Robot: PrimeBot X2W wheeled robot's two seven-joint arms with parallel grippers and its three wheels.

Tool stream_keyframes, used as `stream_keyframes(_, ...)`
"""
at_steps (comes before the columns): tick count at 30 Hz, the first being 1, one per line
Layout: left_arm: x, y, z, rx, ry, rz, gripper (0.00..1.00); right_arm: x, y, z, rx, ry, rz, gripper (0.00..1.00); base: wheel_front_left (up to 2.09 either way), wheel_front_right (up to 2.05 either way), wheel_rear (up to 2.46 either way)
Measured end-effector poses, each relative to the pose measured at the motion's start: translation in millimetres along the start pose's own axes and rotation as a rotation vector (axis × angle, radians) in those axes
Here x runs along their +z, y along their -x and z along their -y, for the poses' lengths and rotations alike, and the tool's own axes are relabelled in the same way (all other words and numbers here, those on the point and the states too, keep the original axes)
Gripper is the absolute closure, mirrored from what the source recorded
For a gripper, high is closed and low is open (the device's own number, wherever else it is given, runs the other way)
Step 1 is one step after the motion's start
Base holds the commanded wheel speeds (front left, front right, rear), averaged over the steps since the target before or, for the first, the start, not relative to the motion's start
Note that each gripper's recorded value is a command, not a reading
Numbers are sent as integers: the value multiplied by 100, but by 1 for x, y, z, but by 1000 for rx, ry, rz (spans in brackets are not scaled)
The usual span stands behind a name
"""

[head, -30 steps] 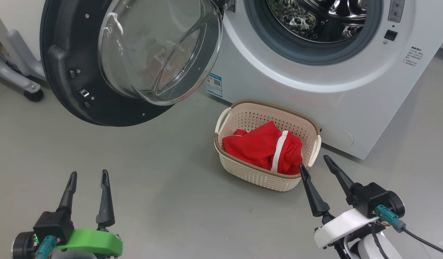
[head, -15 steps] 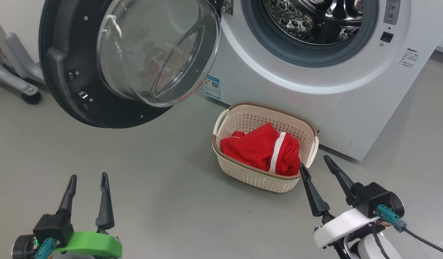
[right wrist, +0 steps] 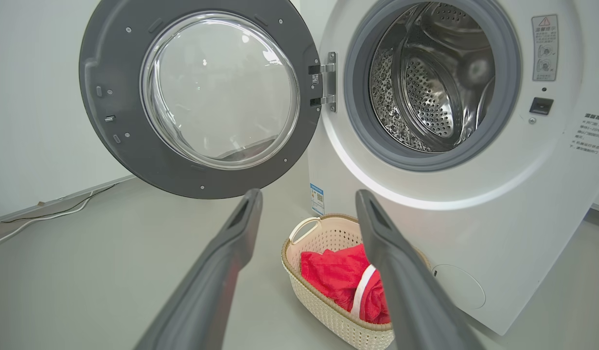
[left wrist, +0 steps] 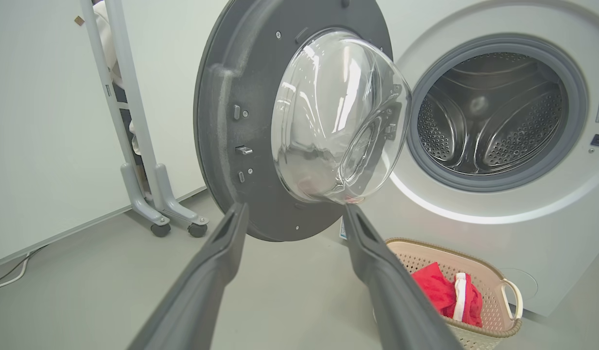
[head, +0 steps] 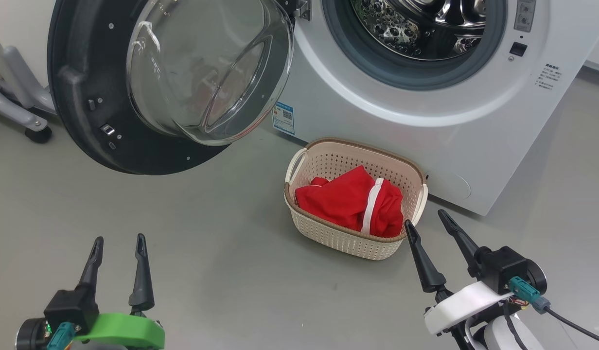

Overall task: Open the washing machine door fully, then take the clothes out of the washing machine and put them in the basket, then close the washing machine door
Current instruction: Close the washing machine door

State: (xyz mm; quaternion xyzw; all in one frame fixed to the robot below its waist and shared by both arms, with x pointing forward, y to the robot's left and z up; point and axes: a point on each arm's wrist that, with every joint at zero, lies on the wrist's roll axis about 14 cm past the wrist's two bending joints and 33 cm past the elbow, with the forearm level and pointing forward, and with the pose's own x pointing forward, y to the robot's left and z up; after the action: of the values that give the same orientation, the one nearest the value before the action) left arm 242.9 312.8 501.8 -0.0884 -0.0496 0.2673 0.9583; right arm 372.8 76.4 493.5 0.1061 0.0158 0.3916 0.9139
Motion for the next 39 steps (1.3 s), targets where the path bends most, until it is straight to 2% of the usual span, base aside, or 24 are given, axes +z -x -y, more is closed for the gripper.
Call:
stream_keyframes(2, -1, 0, 0, 2, 6, -2, 0, 0, 0, 0, -1, 0, 0, 0, 0, 0, 0)
stream_keyframes(3, -1, 0, 0, 2, 8, -3, 11, 0, 0, 0, -1, 0, 0, 0, 0, 0, 0)
stream_keyframes(4, -1, 0, 0, 2, 8, -4, 46, 0, 0, 0, -1, -1, 0, 0, 0, 0, 0)
stream_keyframes(5, -1, 0, -1, 3, 8, -5, 76, 0, 0, 0, -1, -1, -1, 0, 0, 0, 0)
stream_keyframes(6, -1, 0, -1, 6, 7, -5, 100, -1, 0, 0, 1, -2, -2, 0, 0, 0, 0)
stream_keyframes(14, 2, -7, -6, 16, -19, 0, 100, -9, -2, -4, 25, 1, -17, 0, 0, 0, 0)
stream_keyframes(20, 19, -24, -18, 4, -121, 34, 100, -12, -7, 3, 26, -2, -15, 0, 0, 0, 0)
stream_keyframes(27, 66, -64, -23, -15, -231, 159, 100, -22, -11, 20, 5, -9, -28, 0, 0, 0, 0)
stream_keyframes(32, 122, -101, -35, 16, -286, 305, 100, -29, -14, 41, -25, -12, -36, 0, 0, 0, 0)
stream_keyframes(35, 153, -123, -39, 27, -254, 382, 100, -33, -15, 55, -47, -11, -40, 0, 0, 0, 0)
stream_keyframes(39, 169, -154, -55, 76, -187, 379, 100, -43, -15, 68, -64, -6, -63, 0, 0, 0, 0)
